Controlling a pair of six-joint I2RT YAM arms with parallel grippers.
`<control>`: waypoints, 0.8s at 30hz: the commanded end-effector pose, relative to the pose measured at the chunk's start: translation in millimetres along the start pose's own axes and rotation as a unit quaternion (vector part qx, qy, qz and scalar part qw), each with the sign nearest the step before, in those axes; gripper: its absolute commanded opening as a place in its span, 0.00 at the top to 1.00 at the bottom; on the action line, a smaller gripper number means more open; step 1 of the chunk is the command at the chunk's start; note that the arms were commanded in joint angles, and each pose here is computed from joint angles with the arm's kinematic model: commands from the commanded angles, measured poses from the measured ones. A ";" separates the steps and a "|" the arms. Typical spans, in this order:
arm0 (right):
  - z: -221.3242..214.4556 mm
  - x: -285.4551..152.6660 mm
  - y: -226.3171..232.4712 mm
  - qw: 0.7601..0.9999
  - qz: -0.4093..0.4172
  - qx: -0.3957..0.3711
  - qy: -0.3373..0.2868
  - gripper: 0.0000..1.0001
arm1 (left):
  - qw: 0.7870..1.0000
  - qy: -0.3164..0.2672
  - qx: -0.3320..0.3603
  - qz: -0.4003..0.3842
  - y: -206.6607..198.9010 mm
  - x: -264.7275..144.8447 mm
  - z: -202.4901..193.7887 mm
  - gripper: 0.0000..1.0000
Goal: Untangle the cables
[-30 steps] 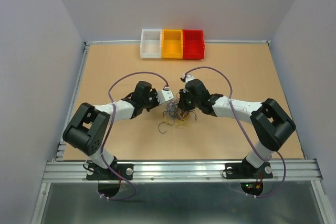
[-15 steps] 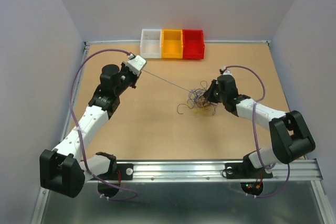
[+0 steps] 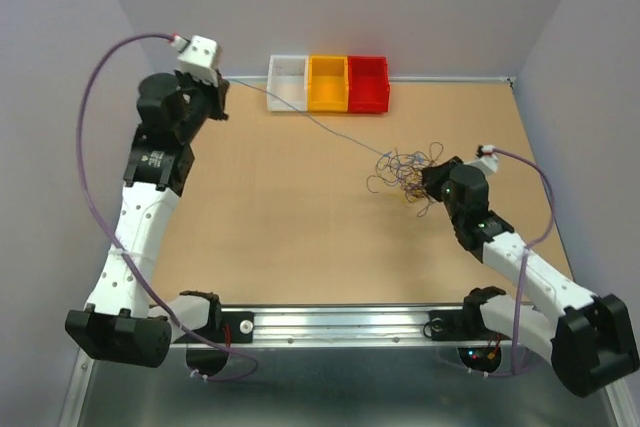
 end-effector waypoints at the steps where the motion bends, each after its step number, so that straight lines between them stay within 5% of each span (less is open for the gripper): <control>1: 24.5 -22.4 -51.5 0.986 -0.126 0.015 -0.104 0.58 | 0.982 -0.166 -0.027 0.082 29.3 -54.1 113.2 1.00; 2: 25.1 -25.1 -49.6 0.988 -0.116 0.014 -0.104 0.48 | 0.984 -0.171 -0.023 0.042 18.6 -57.5 117.7 1.00; 6: 29.8 -31.0 -28.7 0.995 -0.031 -0.036 -0.093 0.37 | 0.972 -0.177 0.035 -0.152 -31.8 -74.7 116.9 1.00; 8: 30.4 -34.1 -11.0 0.994 0.039 -0.055 -0.085 0.30 | 0.949 -0.155 0.068 -0.267 -60.2 -82.0 106.3 1.00; 12: 25.1 -43.6 9.8 0.980 0.155 -0.092 -0.089 0.16 | 0.943 -0.163 0.084 -0.278 -76.8 -88.8 107.7 1.00; 17: 11.3 -65.0 60.4 0.907 0.384 -0.160 -0.057 0.05 | 0.939 -0.167 0.079 -0.290 -87.8 -96.6 124.5 1.00; 24: -26.2 -81.4 118.5 0.823 0.499 -0.268 -0.035 0.03 | 0.934 -0.181 0.053 -0.303 -98.5 -100.5 155.4 1.00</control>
Point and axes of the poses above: each gripper's point midway between its finger pads, its own x axis out along the fingers, its own y axis along the line the jaws close on, z = x × y, the point moved 6 cm from there along -x, back along the fingers, and after that the axes turned 8 degrees about -x, right-handed, at the moved point
